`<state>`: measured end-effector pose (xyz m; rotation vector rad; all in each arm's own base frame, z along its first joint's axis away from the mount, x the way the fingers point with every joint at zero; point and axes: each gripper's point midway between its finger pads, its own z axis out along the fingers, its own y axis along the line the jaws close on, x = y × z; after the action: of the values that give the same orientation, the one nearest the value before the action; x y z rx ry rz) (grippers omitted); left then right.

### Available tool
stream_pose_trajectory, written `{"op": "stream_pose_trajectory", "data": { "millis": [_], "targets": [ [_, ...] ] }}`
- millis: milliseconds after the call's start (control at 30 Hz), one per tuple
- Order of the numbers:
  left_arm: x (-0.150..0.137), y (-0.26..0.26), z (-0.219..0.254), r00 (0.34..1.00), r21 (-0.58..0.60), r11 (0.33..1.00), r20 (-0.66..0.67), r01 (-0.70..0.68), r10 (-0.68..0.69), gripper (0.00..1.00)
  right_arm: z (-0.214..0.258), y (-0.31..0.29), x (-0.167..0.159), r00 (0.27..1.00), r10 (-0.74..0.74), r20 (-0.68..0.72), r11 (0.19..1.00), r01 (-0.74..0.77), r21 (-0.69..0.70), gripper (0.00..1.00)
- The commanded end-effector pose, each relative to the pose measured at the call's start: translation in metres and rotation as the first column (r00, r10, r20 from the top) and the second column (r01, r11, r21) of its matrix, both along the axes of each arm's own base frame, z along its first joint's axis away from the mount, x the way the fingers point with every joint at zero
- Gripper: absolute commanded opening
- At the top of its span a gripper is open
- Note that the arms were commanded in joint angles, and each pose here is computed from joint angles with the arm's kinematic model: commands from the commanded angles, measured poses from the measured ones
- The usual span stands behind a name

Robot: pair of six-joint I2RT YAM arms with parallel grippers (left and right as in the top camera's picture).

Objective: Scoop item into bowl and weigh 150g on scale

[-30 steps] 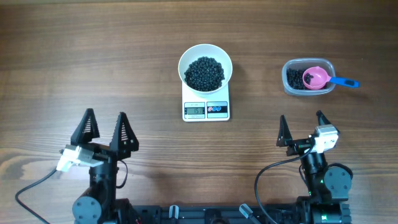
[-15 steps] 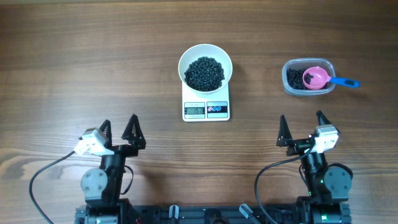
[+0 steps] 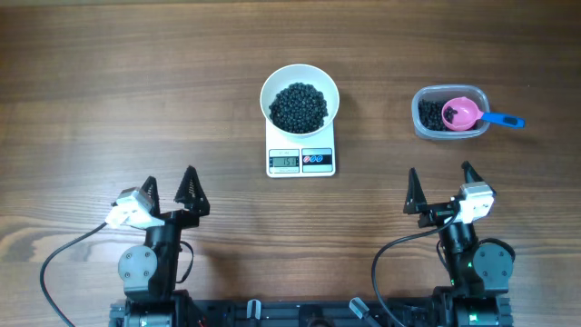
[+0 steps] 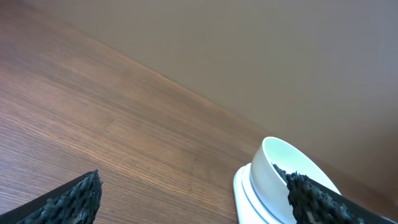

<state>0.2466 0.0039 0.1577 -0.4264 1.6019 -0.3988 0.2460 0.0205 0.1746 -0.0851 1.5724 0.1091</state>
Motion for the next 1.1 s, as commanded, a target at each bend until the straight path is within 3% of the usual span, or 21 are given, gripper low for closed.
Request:
{"op": "stream_pose_trajectory", "data": {
  "millis": [0, 367, 533, 1067],
  "targets": [
    [-0.0009, 0.0077, -0.001, 0.999, 0.11, 0.993, -0.003, -0.033, 0.033, 1.0, 0.0026, -0.003, -0.0002, 1.0, -0.016, 0.01, 1.0, 0.016, 0.011, 1.0],
    [-0.0009, 0.0068, -0.0016, 1.0, 0.115, 0.993, -0.005, -0.027, 0.028, 1.0, 0.0026, -0.003, -0.0002, 1.0, -0.016, 0.01, 1.0, 0.016, 0.012, 1.0],
    [-0.0009, 0.0083, -0.0013, 1.0, 0.294, 0.956, -0.006, -0.021, 0.024, 1.0, 0.0026, -0.003, -0.0002, 1.0, -0.016, 0.01, 1.0, 0.016, 0.011, 1.0],
    [-0.0008, 0.0075, -0.0009, 1.0, 0.282, 0.959, -0.005, -0.018, 0.02, 1.0, 0.0026, -0.003, -0.0002, 1.0, -0.016, 0.01, 1.0, 0.016, 0.011, 0.99]
  ]
}}
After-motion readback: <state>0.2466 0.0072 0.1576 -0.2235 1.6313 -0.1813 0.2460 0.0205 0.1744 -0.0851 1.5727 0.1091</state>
